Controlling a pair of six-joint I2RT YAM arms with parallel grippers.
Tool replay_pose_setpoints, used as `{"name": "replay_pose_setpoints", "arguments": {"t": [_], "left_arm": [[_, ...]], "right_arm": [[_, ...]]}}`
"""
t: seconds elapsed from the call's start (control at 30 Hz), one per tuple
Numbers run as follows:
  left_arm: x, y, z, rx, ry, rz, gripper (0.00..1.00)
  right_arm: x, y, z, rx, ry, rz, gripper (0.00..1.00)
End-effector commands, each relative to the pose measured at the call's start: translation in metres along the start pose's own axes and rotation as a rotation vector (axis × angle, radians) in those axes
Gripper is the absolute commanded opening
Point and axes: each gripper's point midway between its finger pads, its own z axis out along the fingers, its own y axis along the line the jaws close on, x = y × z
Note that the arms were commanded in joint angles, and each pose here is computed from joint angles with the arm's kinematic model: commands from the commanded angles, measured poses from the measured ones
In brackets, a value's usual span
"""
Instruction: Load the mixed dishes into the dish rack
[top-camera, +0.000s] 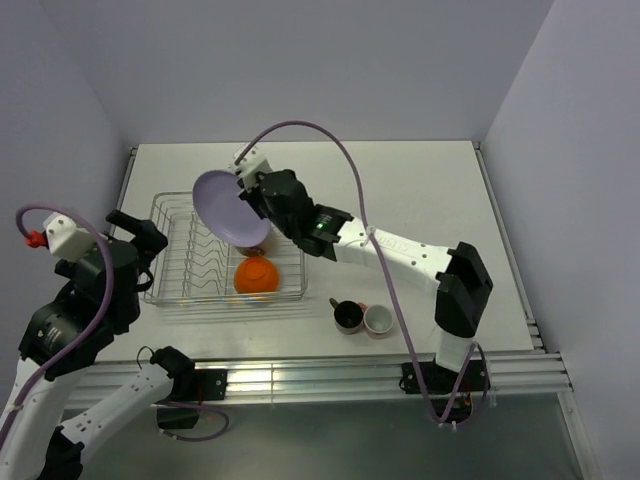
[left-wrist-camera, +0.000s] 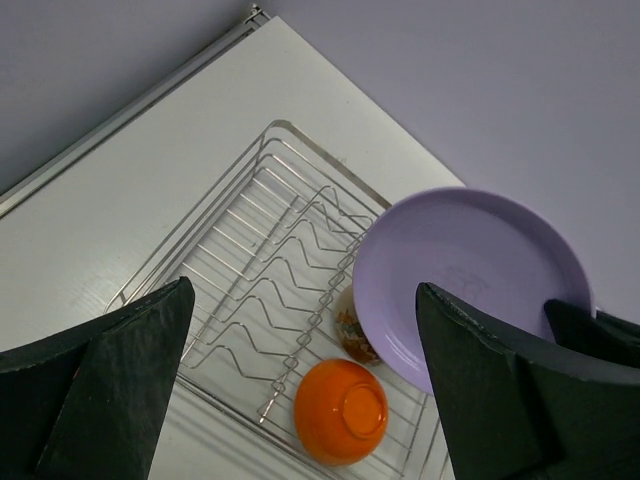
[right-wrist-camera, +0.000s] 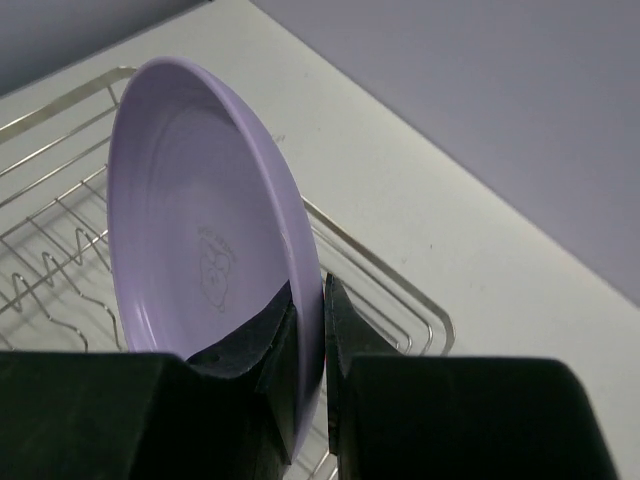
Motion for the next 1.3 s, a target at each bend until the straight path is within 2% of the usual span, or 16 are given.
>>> {"name": "replay_pose_setpoints", "arguments": {"t": [0.0, 0.17, 0.23, 0.37, 0.53, 0.97, 1.27], "left_arm": [[0.015, 0.005, 0.007, -0.026, 0.013, 0.023, 0.99], [0.021, -0.003, 0.006, 0.046, 0.018, -0.021, 0.99], [0.025, -0.004, 0.006, 0.062, 0.028, -0.016, 0.99], [0.026, 0.008, 0.009, 0.011, 0.015, 0.015, 0.99], [0.027, 0.014, 0.01, -0.003, 0.005, 0.046, 0.99], [0.054, 0.008, 0.022, 0.017, 0.04, 0.092, 0.99], [0.038, 0.007, 0.013, 0.039, 0.021, 0.042, 0.99]], "right_arm": [[-0.081, 0.001, -0.002, 0.07, -0.272, -0.05, 0.0], [-0.085, 0.028, 0.018, 0.085, -0.321, -0.192, 0.0], [-0.096, 0.031, 0.021, 0.092, -0.361, -0.201, 0.0], [-0.092, 0.035, 0.043, 0.144, -0.392, -0.309, 0.0], [-0.097, 0.037, 0.057, 0.211, -0.493, -0.449, 0.0], [-0.074, 0.043, 0.084, 0.111, -0.557, -0.55, 0.0], [-0.054, 0.05, 0.09, 0.021, -0.52, -0.527, 0.0]]}}
